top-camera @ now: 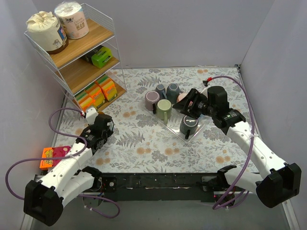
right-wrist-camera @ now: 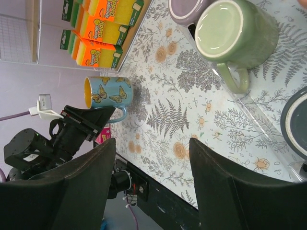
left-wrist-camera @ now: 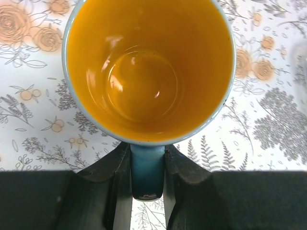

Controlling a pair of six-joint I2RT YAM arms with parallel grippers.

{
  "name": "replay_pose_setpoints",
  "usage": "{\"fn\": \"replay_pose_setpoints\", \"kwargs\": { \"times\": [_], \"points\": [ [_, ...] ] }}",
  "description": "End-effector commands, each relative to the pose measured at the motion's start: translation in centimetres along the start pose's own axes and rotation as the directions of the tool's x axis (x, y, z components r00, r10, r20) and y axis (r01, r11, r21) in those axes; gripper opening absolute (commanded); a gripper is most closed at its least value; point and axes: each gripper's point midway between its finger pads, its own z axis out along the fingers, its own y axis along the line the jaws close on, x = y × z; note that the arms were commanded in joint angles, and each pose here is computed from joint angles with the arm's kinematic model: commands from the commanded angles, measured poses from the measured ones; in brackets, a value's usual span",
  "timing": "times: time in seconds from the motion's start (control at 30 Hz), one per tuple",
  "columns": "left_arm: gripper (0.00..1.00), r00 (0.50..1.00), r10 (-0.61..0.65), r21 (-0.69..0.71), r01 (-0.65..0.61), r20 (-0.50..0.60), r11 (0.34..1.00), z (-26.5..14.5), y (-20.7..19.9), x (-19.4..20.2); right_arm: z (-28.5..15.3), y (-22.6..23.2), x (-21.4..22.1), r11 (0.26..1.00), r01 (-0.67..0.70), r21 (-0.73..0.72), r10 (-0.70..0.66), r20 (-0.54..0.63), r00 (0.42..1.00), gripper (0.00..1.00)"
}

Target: Turn the mug right side up

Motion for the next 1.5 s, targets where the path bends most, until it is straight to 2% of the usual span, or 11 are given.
{"fn": "replay_pose_setpoints", "kwargs": {
  "times": [0.0,0.17,0.53,0.6,0.63,0.77,0.97,1.03,1.1,1.3,1.47],
  "points": [
    [0.0,0.975,-0.122,-0.032,0.13,0.188,0.991,0.1,-0.1,-4.2,-1.3,1.1,-0.6,0.999,0.037,-0.032,-0.037,0.022,0.999,0.7],
    [0.0,0.983,-0.094,-0.094,0.11,0.161,0.99,1.1,0.1,-3.6,-1.7,0.4,-0.6,0.999,0.033,-0.01,-0.033,0.031,0.999,0.7],
    [0.0,0.979,-0.156,-0.19,0.179,0.131,0.965,2.7,1.5,-1.3,-2.5,0.0,-0.7,1.0,0.029,-0.001,-0.028,0.047,0.998,0.72],
    [0.11,0.977,-0.166,-0.197,0.19,0.131,0.962,2.8,1.5,-1.2,-2.6,0.0,-0.6,1.0,0.028,0.001,-0.028,0.047,0.998,0.72],
    [0.29,0.977,-0.169,-0.199,0.193,0.129,0.961,2.9,1.5,-1.1,-2.7,-0.1,-0.6,1.0,0.03,0.003,-0.03,0.045,0.999,0.73],
    [0.53,0.975,-0.182,-0.192,0.204,0.129,0.96,2.7,1.5,-1.1,-2.8,-1.1,-0.8,0.992,0.106,0.067,-0.108,0.032,0.994,0.8],
    [0.77,0.972,-0.201,-0.156,0.218,0.12,0.963,1.7,0.8,-1.8,-2.7,-2.2,-0.4,0.985,0.137,0.1,-0.139,0.014,0.99,0.83],
    [0.91,0.972,-0.209,-0.147,0.223,0.105,0.964,0.9,0.7,-2.1,-2.7,-2.7,-0.4,0.98,0.151,0.126,-0.153,0.005,0.988,0.84],
    [0.98,0.968,-0.234,-0.108,0.243,0.091,0.964,-0.2,-0.3,-3.1,-2.8,-3.4,-0.7,0.964,0.204,0.169,-0.205,-0.01,0.979,0.84],
    [0.98,0.961,-0.263,0.008,0.263,0.09,0.965,-5.3,-1.4,-6.8,-3.3,-7.8,-0.6,0.865,0.366,0.343,-0.332,-0.156,0.93,0.84],
    [0.98,0.964,-0.241,0.233,0.21,0.114,0.95,-9.1,-5.1,-10.8,-3.5,-9.7,1.0,0.857,0.322,0.401,-0.283,-0.156,0.946,0.8]
  ]
}}
